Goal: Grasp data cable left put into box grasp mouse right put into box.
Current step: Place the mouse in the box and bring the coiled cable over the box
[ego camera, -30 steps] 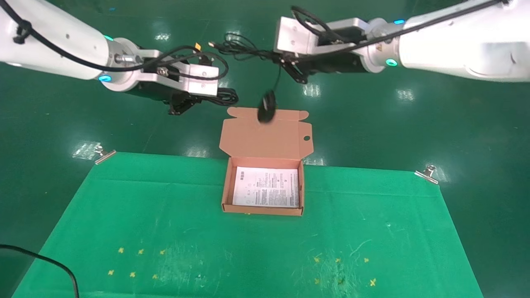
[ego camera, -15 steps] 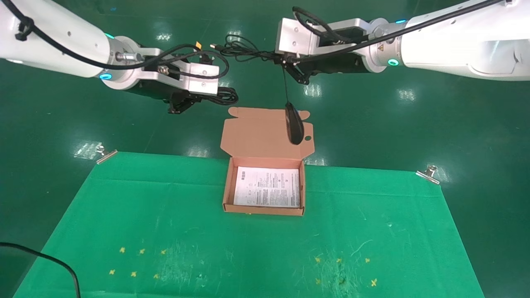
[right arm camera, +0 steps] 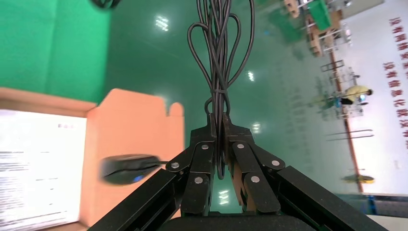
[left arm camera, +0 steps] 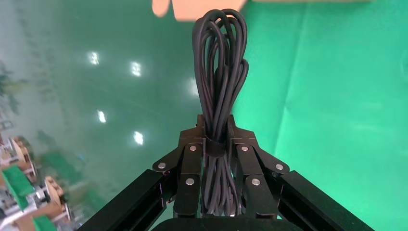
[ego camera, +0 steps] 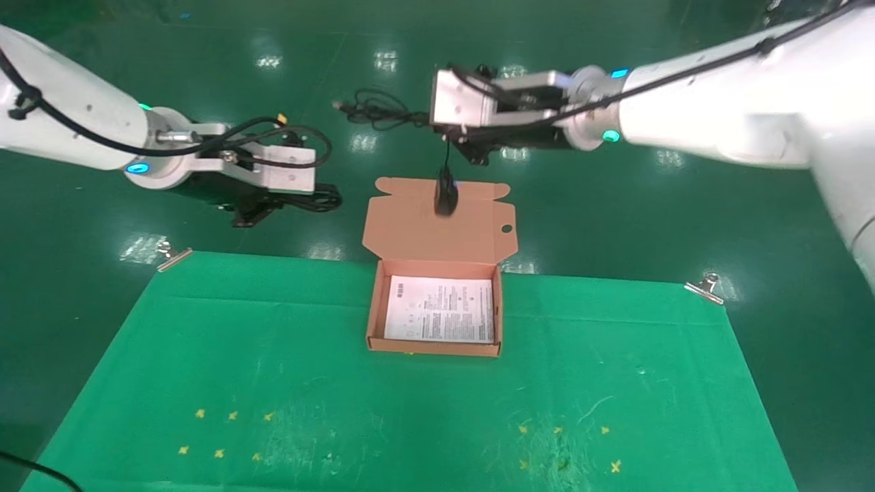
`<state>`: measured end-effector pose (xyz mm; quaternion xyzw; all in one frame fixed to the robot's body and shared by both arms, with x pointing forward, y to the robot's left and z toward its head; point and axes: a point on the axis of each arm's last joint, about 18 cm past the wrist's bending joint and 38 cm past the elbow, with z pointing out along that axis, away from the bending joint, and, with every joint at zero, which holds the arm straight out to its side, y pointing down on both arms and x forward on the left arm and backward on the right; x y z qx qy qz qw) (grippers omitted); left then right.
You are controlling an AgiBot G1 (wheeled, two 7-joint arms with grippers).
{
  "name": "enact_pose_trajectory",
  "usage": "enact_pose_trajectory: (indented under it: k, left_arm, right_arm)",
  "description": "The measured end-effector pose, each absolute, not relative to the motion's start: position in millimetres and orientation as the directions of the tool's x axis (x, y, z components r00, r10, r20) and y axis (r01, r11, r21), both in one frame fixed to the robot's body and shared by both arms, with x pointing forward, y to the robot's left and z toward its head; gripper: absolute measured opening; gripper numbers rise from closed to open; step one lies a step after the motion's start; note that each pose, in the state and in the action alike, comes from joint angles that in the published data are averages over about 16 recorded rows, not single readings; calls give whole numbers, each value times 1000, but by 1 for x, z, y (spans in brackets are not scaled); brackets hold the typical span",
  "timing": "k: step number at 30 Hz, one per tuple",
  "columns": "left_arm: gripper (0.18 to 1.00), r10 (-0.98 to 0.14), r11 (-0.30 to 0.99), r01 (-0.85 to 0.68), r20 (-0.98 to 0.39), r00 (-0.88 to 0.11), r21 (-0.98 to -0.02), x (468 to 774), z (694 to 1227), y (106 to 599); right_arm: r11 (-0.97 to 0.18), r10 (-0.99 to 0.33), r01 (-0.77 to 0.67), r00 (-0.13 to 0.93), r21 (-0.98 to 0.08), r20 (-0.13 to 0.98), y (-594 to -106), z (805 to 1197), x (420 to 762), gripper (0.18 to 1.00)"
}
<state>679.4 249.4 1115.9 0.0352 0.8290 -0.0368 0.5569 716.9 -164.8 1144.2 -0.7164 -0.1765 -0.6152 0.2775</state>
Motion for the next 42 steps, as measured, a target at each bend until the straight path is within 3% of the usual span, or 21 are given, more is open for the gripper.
enact_pose_trajectory:
  k: [13,29,42]
  left_arm:
    - [255,-22,999,-42,-914,-405,-5,662,1106,283]
    - [254,-26,998,-58,-917,-397,-3,655,1105,284]
    - [254,-26,998,-59,-917,-397,-3,655,1104,284]
  right_arm:
    - [-793,-13,587,256,-166,967,-134,1072,732,198]
    - [-797,2,576,301,-181,953,-102,1020,736,198]
    - [-810,-110,496,398,-314,911,-101,992,744,198]
